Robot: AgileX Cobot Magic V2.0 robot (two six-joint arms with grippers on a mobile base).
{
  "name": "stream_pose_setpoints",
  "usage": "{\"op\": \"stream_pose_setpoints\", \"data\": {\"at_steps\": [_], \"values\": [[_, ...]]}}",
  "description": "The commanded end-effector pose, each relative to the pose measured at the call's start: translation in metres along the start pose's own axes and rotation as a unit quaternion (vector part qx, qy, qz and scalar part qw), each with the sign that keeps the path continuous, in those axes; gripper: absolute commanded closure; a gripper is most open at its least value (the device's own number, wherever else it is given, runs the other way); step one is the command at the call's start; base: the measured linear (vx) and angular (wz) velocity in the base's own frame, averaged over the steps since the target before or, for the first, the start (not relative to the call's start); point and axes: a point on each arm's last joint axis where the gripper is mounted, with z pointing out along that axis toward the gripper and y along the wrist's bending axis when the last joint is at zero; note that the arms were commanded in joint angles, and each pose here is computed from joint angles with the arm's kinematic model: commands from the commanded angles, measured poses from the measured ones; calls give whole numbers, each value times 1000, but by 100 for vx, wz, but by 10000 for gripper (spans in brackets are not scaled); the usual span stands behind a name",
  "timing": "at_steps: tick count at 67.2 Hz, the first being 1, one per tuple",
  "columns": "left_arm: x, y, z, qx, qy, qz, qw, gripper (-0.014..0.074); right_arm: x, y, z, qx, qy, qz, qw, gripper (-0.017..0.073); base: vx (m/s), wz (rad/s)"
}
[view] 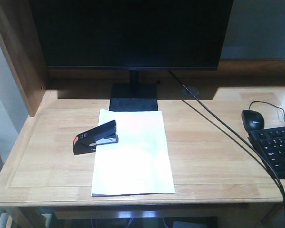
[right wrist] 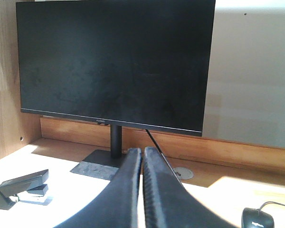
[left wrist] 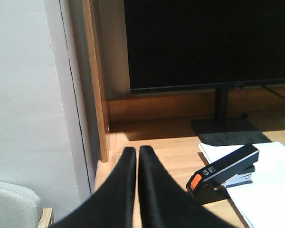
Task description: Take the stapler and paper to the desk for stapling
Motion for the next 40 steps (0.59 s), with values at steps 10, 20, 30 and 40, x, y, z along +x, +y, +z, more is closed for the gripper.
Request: {"op": "stream_pose_setpoints", "data": {"at_steps": [10, 20, 30, 40], "values": [[17, 1, 7, -7, -52, -35, 998, 600, -9, -3, 0, 16, -9, -21, 1000, 568, 0, 0], [28, 0, 2, -6, -69, -43, 997, 600, -9, -3, 0, 16, -9, -21, 1000, 568, 0, 0], [28, 0, 1, -7, -71, -29, 997, 600, -9, -3, 0, 17, -10, -21, 1000, 568, 0, 0], [28, 0, 1, -6, -71, -19, 997, 600, -9, -3, 0, 16, -10, -21, 1000, 568, 0, 0]]}}
